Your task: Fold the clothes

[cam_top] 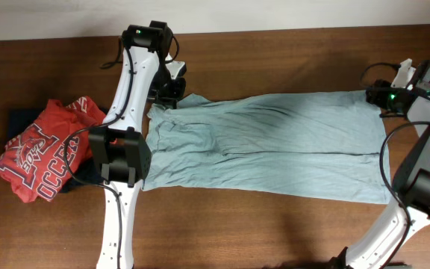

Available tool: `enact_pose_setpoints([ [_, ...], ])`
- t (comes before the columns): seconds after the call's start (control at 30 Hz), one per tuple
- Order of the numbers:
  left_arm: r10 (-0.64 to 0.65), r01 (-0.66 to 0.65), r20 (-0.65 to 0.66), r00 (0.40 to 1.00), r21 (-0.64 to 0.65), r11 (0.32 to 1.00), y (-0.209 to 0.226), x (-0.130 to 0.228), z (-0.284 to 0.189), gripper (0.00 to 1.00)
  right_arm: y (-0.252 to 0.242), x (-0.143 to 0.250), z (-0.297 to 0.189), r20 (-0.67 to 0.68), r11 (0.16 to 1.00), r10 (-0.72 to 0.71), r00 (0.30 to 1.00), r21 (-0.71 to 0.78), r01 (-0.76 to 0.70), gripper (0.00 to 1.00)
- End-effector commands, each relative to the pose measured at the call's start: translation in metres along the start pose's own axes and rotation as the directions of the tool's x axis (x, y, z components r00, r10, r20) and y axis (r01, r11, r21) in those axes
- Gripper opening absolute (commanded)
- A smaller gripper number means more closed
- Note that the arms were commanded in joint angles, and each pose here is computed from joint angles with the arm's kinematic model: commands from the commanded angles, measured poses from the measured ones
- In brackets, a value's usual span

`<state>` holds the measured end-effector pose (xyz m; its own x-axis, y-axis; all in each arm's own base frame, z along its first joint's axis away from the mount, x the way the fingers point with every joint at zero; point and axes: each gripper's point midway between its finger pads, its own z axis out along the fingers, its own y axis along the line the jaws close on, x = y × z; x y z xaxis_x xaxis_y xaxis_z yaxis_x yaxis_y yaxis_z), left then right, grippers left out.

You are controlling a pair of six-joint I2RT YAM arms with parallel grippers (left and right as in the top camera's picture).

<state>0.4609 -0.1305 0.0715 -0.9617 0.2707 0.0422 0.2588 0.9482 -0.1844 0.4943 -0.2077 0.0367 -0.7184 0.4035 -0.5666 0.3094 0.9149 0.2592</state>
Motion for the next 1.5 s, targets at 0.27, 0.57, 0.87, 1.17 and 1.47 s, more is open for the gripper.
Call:
enact_pose_setpoints([
  [0.27,0.027,-0.027,0.012,1.0,-0.009,1.0,-0.001,-0.003,-0.002,0.02,-0.013,0.007,0.036,0.015,1.0,-0.013,1.0,0.005,0.013,0.56],
  [0.57,0.027,-0.026,0.012,1.0,-0.009,1.0,-0.001,-0.003,-0.002,0.02,0.004,0.019,0.039,-0.025,0.994,0.0,1.0,-0.106,-0.003,0.28],
  [0.87,0.027,-0.027,0.013,1.0,-0.009,1.0,-0.001,-0.003,-0.002,0.02,-0.01,0.006,0.002,-0.028,0.993,0.082,0.996,-0.079,-0.084,0.04],
  [1.17,0.026,-0.026,0.006,1.0,-0.008,1.0,-0.001,-0.001,-0.002,0.01,0.009,-0.033,-0.082,0.058,0.977,0.121,0.991,-0.185,-0.109,0.04],
  [1.47,0.021,-0.021,-0.017,1.0,-0.003,1.0,-0.002,0.005,-0.003,0.01,0.026,-0.006,-0.12,-0.08,0.959,0.213,0.974,-0.174,-0.224,0.04],
])
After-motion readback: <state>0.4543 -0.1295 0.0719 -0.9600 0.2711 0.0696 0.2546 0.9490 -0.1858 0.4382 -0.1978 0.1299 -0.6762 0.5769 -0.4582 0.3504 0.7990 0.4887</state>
